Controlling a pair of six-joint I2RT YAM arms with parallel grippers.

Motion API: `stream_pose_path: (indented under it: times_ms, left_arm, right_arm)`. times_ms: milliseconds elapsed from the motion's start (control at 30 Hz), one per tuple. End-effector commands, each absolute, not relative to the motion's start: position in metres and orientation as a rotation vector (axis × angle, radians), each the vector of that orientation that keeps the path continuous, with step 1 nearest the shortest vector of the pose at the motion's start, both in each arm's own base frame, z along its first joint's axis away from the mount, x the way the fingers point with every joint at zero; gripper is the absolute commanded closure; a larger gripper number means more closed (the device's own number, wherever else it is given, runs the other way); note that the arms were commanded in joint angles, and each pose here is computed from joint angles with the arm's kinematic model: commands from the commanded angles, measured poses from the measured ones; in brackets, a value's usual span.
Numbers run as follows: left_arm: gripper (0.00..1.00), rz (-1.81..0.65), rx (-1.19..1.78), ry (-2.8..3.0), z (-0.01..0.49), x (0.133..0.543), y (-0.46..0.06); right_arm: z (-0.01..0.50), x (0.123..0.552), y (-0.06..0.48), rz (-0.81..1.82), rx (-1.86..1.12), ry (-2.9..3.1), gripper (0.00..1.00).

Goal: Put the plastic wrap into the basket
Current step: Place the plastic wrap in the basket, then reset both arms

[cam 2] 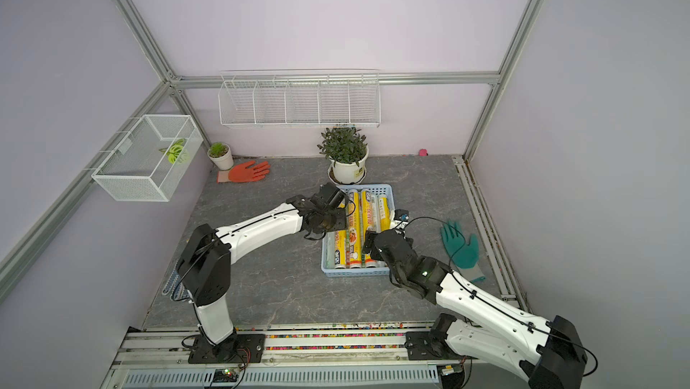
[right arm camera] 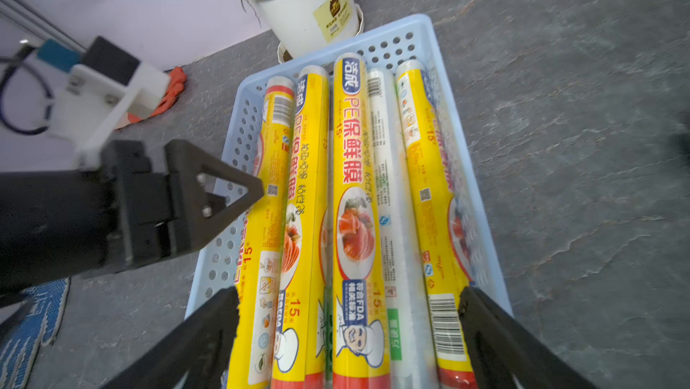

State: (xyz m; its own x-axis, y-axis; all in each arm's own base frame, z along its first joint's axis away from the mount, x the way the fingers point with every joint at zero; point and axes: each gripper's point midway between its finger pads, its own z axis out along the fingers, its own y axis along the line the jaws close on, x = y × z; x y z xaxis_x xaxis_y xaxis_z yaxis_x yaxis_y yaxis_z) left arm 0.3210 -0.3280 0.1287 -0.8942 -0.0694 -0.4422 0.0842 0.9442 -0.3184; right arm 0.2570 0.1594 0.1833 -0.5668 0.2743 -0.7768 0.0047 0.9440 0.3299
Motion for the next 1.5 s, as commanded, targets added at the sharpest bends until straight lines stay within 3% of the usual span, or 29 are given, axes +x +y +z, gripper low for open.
stream_pose_path:
  times_ms: [0,267,533,667,900,1100,1267,1467]
  left_arm:
    - [0.33,-0.553,0.0,2.488,0.166,0.327,-0.326]
    - [0.23,-0.555,-0.116,2.225,0.202,0.32,-0.274]
    - [0.07,-0.264,-0.233,2.037,0.211,0.309,-0.183]
    - [0.0,-0.093,-0.287,2.001,0.205,0.304,-0.136]
    - [0.0,0.111,-0.461,1.861,0.201,0.301,-0.044]
    - [0.0,0.22,-0.626,1.78,0.192,0.298,0.017]
    - [0.0,0.279,-0.515,1.724,0.187,0.314,0.026]
    - [0.0,0.296,-0.231,1.766,0.171,0.348,0.0]
  right_arm:
    - [0.192,0.257,0.121,0.172,0.208,2.102,0.03]
    - [0.195,0.255,0.03,-0.201,0.272,1.987,0.03]
    - [0.172,0.261,-0.025,-0.383,0.381,1.911,0.03]
    - [0.162,0.273,-0.033,-0.448,0.381,1.92,0.03]
    - [0.126,0.303,-0.046,-0.581,0.36,1.95,0.03]
    - [0.123,0.338,-0.031,-0.468,0.229,1.942,0.03]
    - [0.125,0.354,-0.026,-0.373,0.21,1.901,0.03]
    - [0.124,0.372,-0.016,-0.339,0.152,1.881,0.03]
